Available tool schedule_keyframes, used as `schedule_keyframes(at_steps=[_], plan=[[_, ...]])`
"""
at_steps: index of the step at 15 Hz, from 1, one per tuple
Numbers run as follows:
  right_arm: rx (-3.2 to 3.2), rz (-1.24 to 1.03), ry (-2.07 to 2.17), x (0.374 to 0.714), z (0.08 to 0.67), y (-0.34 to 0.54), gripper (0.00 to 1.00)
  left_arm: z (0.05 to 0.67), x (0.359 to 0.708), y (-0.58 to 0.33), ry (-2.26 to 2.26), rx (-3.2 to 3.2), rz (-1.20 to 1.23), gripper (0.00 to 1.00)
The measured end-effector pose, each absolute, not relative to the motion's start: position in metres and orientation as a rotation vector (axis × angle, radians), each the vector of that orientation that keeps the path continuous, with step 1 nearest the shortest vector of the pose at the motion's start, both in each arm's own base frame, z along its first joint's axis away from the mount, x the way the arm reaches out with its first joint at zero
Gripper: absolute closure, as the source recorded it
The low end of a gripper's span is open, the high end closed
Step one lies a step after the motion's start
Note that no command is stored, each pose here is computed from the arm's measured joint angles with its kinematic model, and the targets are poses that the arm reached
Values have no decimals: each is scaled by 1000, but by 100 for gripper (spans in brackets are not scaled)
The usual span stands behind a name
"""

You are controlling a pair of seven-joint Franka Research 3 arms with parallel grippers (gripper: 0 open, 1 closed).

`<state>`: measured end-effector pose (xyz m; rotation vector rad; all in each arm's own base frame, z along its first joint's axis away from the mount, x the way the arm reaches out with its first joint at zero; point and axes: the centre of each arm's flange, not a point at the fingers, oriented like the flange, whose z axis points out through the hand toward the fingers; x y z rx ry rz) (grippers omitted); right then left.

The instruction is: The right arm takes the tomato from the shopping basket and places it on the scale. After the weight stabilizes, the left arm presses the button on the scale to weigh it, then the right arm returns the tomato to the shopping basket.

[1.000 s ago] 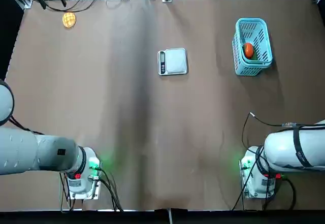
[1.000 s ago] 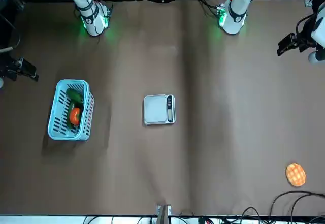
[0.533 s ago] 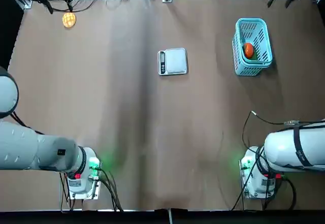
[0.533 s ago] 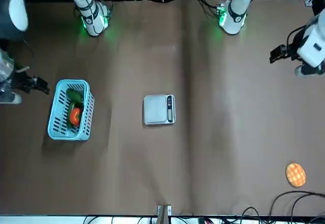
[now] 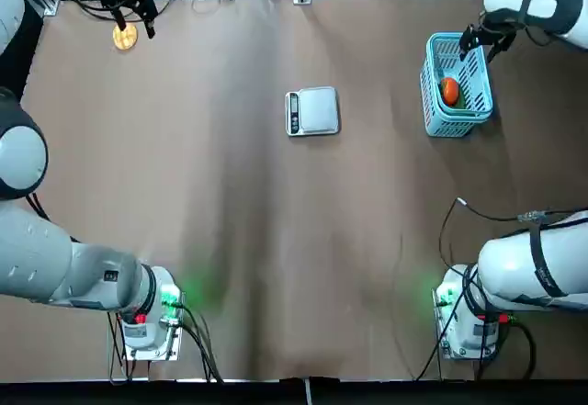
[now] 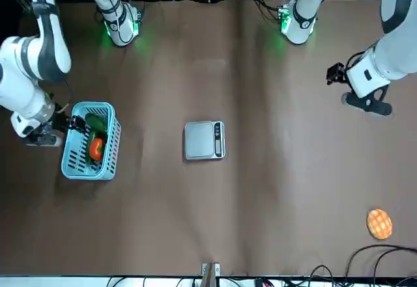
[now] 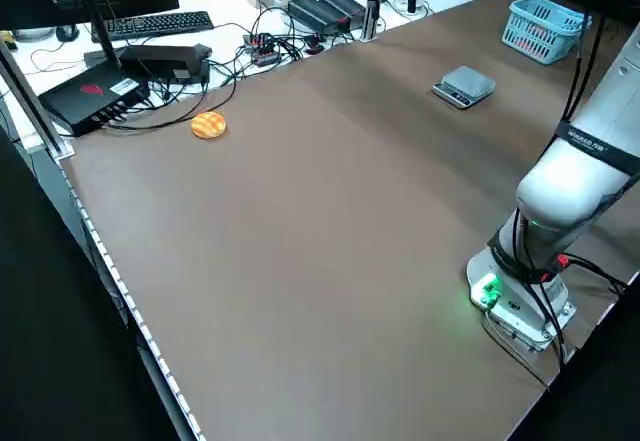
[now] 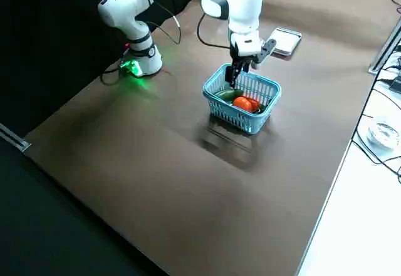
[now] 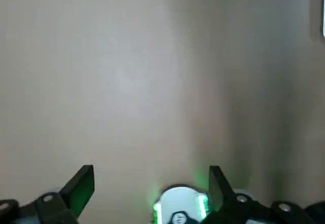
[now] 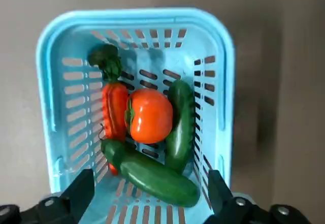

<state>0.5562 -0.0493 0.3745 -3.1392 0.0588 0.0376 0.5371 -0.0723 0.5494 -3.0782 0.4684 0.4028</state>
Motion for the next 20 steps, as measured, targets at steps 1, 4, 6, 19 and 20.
schedule_keyframes(at_steps=[1,4,6,19,20], plan=[[-3138,53,55,555,365,-48,3,549,537,-76,571,-3068,403,0],[-3136,60,28,559,346,-39,3,543,540,-87,760,-3040,398,0],[-3134,77,20,561,334,-36,4,539,543,-101,850,-3020,381,0],[-3123,143,68,568,250,-33,6,533,543,-151,1892,-2586,296,0],[-3122,149,70,567,248,-33,6,528,546,-151,2004,-2515,286,0]])
